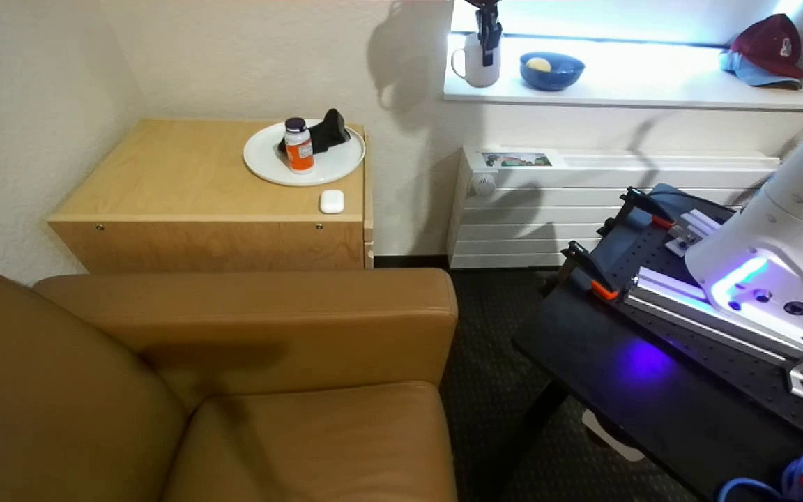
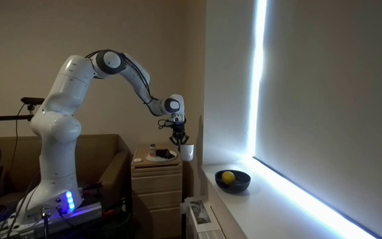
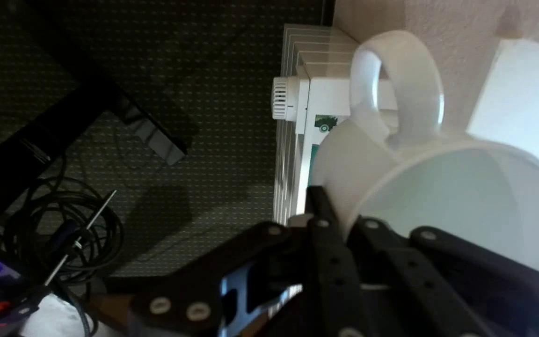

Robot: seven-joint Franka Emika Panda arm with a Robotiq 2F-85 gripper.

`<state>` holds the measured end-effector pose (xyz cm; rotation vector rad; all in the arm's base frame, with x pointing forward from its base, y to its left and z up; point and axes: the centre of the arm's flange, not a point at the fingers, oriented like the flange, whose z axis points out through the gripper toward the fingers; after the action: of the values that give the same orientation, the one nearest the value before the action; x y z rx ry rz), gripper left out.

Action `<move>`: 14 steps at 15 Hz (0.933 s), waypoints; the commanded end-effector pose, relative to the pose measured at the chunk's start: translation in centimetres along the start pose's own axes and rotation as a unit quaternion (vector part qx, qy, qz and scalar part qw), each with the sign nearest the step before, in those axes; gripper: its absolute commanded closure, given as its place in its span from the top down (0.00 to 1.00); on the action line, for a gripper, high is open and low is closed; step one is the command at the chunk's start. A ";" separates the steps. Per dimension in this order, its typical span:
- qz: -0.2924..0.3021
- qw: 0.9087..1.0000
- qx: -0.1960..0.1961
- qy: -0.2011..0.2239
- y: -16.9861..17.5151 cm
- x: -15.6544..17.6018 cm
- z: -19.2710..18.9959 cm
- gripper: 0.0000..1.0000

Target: Move the white cup to the window sill

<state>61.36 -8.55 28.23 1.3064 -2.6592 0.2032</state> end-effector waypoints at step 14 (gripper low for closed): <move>0.314 0.947 -0.067 -0.016 -7.9 9.6 4.8 0.01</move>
<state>58.27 -17.32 25.87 0.5977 -2.9051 0.1035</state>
